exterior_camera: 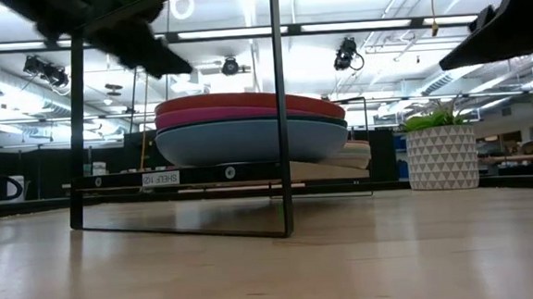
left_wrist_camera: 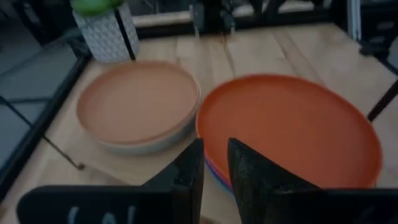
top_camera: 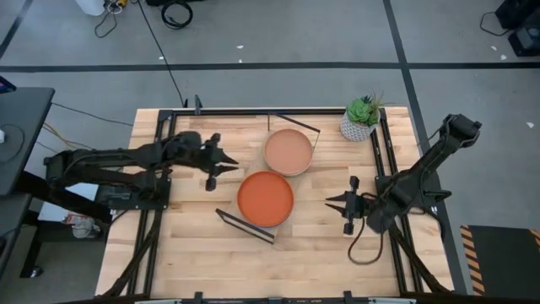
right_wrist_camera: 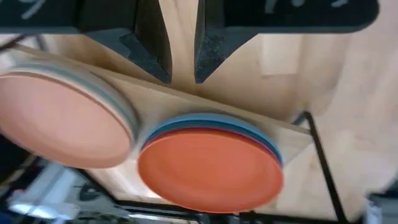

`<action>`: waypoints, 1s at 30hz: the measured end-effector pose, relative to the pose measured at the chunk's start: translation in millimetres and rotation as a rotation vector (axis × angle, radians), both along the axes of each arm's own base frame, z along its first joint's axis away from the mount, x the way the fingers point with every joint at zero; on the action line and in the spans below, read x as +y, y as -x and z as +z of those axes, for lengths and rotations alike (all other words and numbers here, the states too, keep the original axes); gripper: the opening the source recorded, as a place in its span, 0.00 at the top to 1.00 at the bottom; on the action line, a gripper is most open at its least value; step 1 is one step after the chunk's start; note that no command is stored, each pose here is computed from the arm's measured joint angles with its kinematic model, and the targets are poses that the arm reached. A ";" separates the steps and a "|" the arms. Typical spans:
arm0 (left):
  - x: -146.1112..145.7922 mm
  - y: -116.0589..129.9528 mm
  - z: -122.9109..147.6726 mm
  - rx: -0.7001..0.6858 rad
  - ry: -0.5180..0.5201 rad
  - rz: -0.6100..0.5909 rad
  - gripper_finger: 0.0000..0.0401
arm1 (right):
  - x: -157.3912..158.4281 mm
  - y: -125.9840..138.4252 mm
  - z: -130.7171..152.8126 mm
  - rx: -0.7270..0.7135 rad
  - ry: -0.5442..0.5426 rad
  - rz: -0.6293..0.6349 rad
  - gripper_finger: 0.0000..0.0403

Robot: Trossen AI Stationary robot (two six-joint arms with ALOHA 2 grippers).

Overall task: Place and stack plates onto a shelf
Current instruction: Return to Home Position

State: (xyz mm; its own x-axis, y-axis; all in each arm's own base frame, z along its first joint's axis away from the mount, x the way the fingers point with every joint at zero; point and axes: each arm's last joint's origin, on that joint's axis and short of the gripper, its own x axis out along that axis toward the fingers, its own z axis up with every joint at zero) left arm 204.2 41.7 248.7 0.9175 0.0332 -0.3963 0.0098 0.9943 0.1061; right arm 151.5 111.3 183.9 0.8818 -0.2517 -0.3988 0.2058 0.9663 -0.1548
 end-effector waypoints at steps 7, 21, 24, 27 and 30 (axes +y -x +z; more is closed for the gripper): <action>-5.9 29.4 -12.6 -0.121 0.007 0.038 0.81 | -29.4 -4.8 -12.8 -0.136 -0.130 0.104 0.87; -15.4 72.1 -29.6 -0.273 0.033 0.099 0.81 | -65.7 20.9 6.1 -0.226 -0.086 0.094 0.93; -16.9 78.9 -40.5 -0.265 0.047 0.109 0.81 | -70.0 29.6 8.8 -0.228 -0.091 0.088 0.93; -17.9 84.1 -49.3 -0.277 0.062 0.122 0.81 | -73.7 36.9 10.6 -0.239 -0.104 0.075 0.93; -18.3 87.7 -56.5 -0.290 0.064 0.133 0.81 | -76.6 42.4 10.4 -0.236 -0.106 0.065 0.93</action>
State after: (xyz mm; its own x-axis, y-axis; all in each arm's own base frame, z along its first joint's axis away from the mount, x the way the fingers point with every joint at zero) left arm 116.5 23.4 192.3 0.9818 0.1440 -0.1241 -0.1422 0.9896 0.0230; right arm 109.1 34.7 194.3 0.9665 -0.1593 -0.2012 0.1613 0.9869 -0.0066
